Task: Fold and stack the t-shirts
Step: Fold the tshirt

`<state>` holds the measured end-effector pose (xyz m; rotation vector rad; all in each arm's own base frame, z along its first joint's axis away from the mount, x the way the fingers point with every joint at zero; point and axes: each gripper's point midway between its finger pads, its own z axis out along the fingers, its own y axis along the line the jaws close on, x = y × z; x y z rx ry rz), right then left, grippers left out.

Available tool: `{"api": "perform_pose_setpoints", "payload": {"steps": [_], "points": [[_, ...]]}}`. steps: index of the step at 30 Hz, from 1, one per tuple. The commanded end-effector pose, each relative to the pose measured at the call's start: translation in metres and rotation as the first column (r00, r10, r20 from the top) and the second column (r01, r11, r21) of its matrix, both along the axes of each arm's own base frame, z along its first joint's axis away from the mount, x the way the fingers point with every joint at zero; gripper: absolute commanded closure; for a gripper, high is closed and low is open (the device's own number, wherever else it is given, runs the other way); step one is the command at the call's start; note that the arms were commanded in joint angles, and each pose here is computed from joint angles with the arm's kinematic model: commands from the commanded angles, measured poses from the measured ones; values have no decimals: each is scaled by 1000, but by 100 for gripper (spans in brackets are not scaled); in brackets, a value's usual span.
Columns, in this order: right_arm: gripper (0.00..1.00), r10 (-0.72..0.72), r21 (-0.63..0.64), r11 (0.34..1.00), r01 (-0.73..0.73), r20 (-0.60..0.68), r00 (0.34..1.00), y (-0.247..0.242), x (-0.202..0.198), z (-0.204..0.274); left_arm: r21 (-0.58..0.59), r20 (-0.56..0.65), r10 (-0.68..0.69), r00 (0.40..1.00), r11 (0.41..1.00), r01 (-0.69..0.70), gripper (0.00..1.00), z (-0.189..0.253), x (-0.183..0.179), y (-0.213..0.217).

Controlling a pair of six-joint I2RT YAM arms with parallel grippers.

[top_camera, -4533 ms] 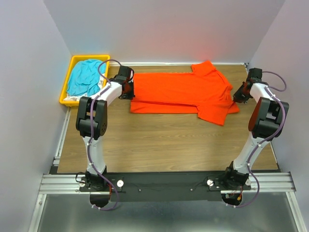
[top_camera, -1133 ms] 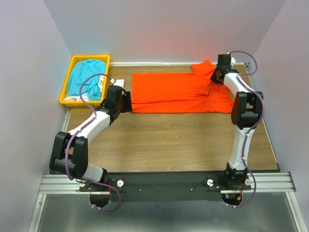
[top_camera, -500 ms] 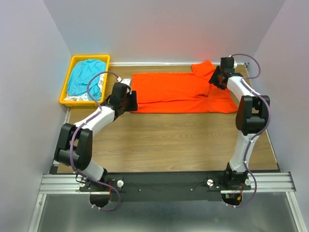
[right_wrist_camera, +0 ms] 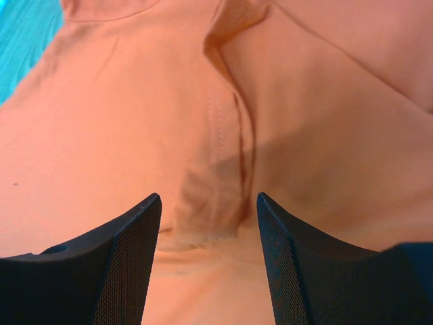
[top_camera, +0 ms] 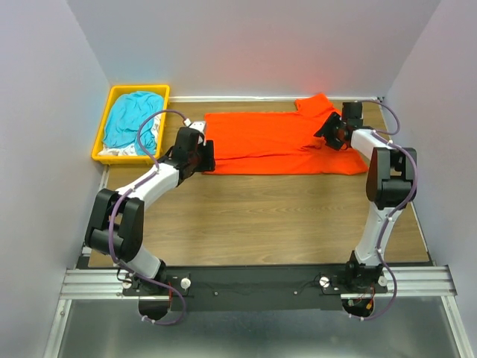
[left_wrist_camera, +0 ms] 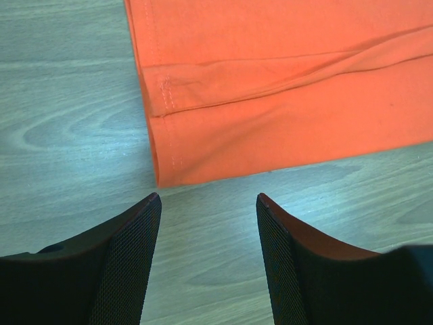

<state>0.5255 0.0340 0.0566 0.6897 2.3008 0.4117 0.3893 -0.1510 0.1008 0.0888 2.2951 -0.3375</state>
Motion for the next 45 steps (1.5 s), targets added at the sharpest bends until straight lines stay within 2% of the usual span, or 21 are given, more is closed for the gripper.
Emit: {"api": "perform_pose_setpoints", "payload": {"steps": [1,14,33,41,42,45], "points": [[34,5,70,998,-6,12,1000,10,6,-10,2,-13,-4,1000,1000,4,34,-2,-10,2],[35,-8,85,996,11,-37,999,11,2,-33,-1,-28,3,1000,1000,-3,34,-7,-14,2],[36,37,152,988,-37,7,999,26,18,-16,9,-25,6,1000,1000,-5,34,-7,-12,4],[36,81,197,976,-97,85,993,43,53,6,14,-16,6,1000,1000,-6,34,-4,-15,6],[36,113,205,970,-129,87,990,59,54,4,14,-17,6,1000,1000,-6,34,-4,-16,6],[36,120,215,965,-147,131,984,66,70,19,33,-8,29,1000,999,-29,34,-4,-16,12]]}}
